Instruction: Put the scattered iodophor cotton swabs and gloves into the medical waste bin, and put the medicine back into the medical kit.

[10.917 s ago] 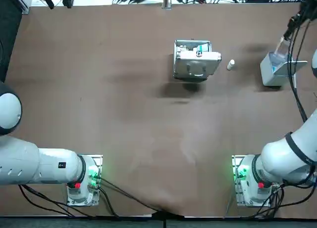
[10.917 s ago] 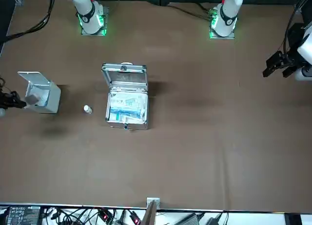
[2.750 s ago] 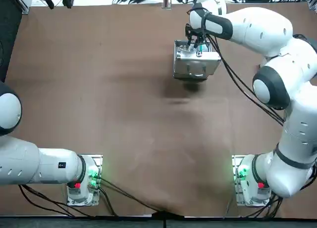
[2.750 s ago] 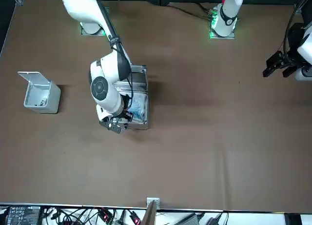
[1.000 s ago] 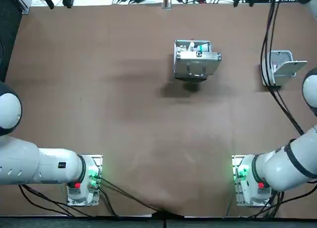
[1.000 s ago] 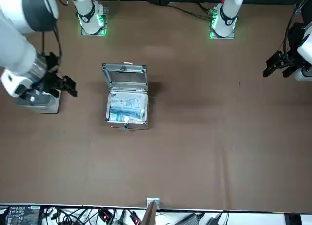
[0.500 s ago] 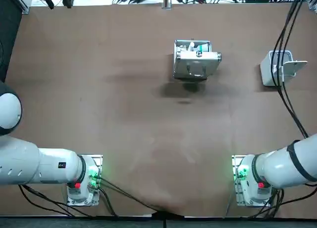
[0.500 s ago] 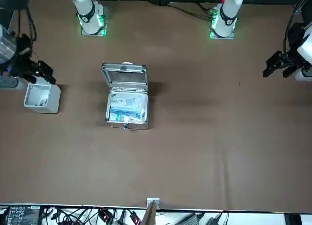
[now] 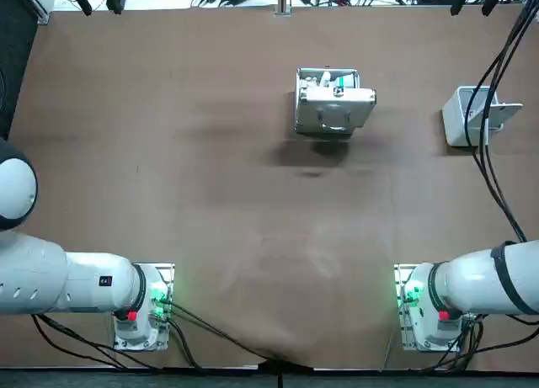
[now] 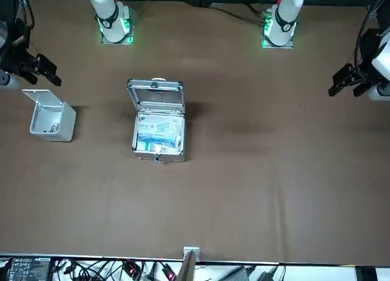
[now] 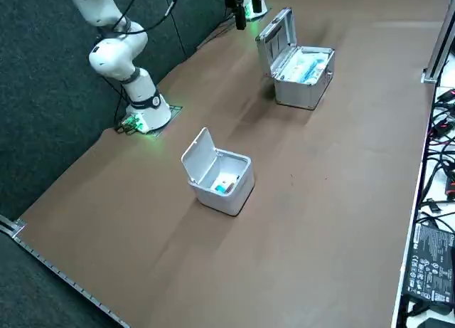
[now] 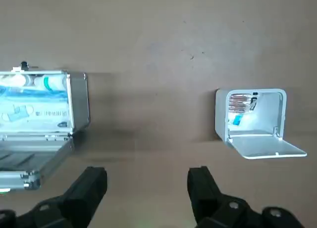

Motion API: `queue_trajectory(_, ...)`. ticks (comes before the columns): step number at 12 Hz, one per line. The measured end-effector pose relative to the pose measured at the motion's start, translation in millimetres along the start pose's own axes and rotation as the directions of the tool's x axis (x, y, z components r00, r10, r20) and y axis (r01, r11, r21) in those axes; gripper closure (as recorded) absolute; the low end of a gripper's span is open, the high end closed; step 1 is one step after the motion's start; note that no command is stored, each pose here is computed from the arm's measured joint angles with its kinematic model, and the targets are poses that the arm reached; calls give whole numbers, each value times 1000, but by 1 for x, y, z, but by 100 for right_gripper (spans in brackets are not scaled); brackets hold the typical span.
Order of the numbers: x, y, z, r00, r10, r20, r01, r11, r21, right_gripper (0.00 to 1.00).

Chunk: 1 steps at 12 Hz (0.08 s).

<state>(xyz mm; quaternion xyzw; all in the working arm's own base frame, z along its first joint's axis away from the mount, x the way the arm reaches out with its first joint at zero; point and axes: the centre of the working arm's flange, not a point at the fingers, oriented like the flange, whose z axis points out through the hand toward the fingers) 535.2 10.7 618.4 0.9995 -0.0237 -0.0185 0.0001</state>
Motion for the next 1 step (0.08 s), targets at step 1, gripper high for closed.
queue_trajectory(1, -4, 0, -1, 1000, -13, 3, 13, 1000, 1, 0)
